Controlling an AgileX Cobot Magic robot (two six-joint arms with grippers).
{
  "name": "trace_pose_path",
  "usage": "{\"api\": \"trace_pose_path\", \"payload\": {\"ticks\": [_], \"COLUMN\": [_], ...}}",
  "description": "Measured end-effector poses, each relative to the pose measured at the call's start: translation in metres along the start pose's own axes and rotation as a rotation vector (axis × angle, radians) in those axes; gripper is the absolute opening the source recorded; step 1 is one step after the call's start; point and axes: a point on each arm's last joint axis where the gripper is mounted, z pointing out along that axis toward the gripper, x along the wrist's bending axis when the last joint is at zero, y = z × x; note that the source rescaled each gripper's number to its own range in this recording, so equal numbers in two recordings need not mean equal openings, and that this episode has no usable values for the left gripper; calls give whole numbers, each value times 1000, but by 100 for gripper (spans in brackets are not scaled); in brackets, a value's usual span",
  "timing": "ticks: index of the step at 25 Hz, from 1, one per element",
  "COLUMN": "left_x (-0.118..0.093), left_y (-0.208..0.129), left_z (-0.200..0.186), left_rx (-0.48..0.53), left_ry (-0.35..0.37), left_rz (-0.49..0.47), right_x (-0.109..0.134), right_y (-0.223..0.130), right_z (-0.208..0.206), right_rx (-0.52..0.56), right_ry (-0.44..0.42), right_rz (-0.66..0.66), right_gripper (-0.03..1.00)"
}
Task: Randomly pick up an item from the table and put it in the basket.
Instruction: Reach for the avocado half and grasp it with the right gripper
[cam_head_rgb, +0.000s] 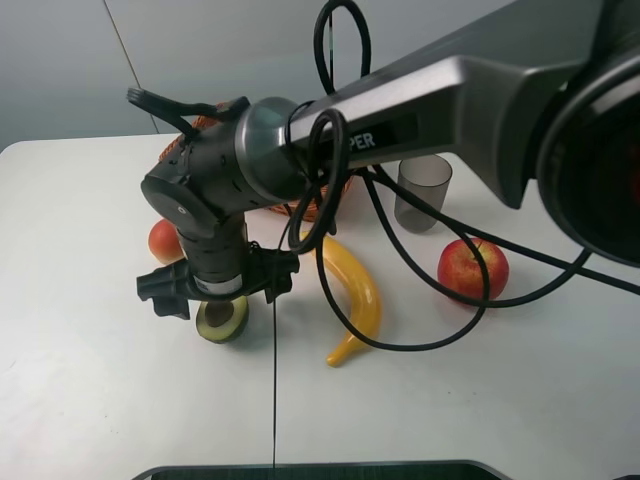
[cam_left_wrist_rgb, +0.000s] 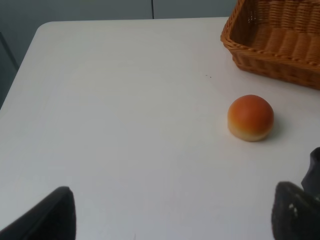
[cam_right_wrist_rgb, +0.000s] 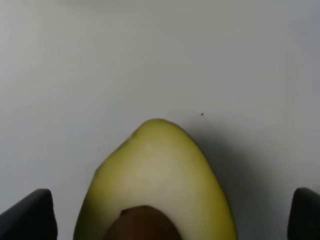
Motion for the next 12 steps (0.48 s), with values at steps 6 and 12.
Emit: {"api": "trace_pose_path", "payload": {"ticks": [6,12], "left_x": [0,0], "left_y": [0,0], "left_z": [0,0], "left_rx": [0,0], "left_ry": [0,0], "left_rz": [0,0], "right_x": [-1,-1], "right_y": [-1,-2], "right_z": [6,12], "right_rx": [8,19], "right_ry": [-9,-17], "right_rz": [1,-4], "right_gripper": [100,26]}}
